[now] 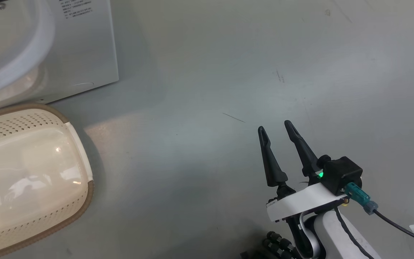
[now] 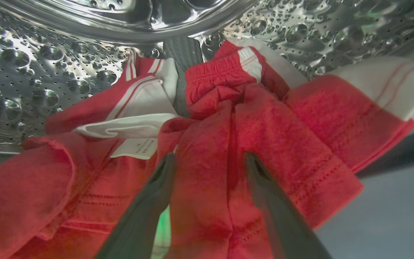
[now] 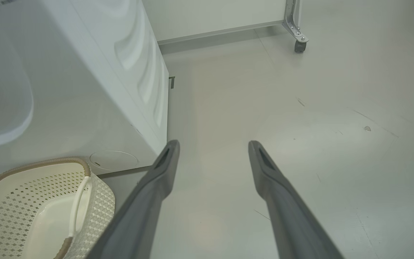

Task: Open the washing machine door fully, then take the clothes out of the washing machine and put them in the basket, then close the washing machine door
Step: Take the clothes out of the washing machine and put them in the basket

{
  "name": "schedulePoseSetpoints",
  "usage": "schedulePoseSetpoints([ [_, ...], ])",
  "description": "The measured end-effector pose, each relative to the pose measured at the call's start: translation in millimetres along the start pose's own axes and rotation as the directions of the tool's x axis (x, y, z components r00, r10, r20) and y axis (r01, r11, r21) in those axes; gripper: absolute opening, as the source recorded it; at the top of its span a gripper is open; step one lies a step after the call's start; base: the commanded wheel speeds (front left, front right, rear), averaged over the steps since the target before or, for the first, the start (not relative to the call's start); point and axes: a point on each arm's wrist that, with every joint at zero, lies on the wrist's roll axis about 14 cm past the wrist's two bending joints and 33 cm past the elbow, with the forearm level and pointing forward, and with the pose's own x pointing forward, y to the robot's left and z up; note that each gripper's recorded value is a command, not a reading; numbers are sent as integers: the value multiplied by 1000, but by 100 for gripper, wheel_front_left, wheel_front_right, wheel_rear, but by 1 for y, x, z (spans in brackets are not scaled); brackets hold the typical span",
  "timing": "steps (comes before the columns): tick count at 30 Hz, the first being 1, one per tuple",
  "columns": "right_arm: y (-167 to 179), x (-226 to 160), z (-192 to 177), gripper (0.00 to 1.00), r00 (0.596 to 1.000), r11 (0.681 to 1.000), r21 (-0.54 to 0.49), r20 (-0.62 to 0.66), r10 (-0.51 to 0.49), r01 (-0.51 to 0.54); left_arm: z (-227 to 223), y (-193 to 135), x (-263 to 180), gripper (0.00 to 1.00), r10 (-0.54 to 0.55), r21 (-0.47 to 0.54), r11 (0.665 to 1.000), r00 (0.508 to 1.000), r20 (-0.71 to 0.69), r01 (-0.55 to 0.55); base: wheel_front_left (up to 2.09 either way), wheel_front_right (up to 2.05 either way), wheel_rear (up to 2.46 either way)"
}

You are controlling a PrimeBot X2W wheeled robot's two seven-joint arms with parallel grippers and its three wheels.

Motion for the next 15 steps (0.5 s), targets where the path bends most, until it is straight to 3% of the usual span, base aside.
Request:
schedulePoseSetpoints([
  [15,0,-2,1,100,1000,1000,-8,1,-8,9,-6,4,11,100,27,67,998,996,-91,-21,0,0,0],
])
